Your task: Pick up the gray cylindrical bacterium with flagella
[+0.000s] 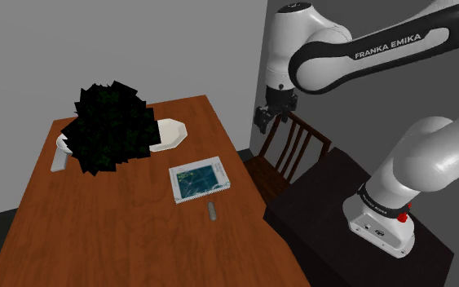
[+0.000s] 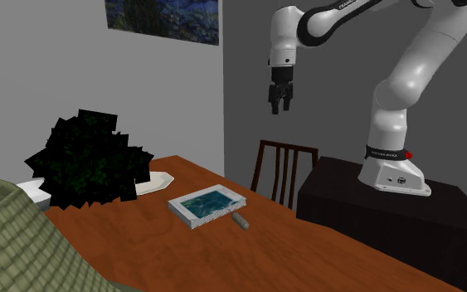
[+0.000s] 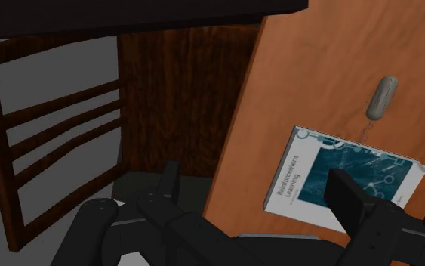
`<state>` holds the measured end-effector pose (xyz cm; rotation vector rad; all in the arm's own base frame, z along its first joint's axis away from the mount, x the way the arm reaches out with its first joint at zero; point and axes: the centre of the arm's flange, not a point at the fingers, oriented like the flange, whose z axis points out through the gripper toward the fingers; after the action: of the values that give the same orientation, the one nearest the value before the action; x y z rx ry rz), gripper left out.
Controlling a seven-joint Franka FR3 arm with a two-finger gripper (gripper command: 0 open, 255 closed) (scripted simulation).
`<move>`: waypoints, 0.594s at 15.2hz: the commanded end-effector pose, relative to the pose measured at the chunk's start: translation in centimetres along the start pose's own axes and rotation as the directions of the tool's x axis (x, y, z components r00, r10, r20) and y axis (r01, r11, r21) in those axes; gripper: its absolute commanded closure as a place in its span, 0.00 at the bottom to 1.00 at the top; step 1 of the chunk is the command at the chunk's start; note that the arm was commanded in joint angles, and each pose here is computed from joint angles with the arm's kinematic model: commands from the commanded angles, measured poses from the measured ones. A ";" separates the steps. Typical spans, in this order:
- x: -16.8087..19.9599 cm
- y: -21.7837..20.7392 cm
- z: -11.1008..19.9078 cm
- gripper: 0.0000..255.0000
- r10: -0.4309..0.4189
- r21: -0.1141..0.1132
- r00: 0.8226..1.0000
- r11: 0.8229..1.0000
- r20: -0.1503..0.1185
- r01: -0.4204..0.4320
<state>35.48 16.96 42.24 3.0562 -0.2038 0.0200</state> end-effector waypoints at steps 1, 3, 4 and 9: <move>0.2 -1.9 1.9 0.00 0.001 -0.007 1.000 1.000 -0.002 -0.001; 0.4 -3.9 3.7 0.00 0.001 -0.016 1.000 1.000 -0.004 -0.001; 0.5 -4.9 4.6 0.00 0.000 -0.020 1.000 1.000 -0.004 -0.001; 1.1 -9.8 9.3 0.00 0.000 -0.041 1.000 0.999 -0.008 0.000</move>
<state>38.01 24.82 33.44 3.0167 -0.1998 0.0262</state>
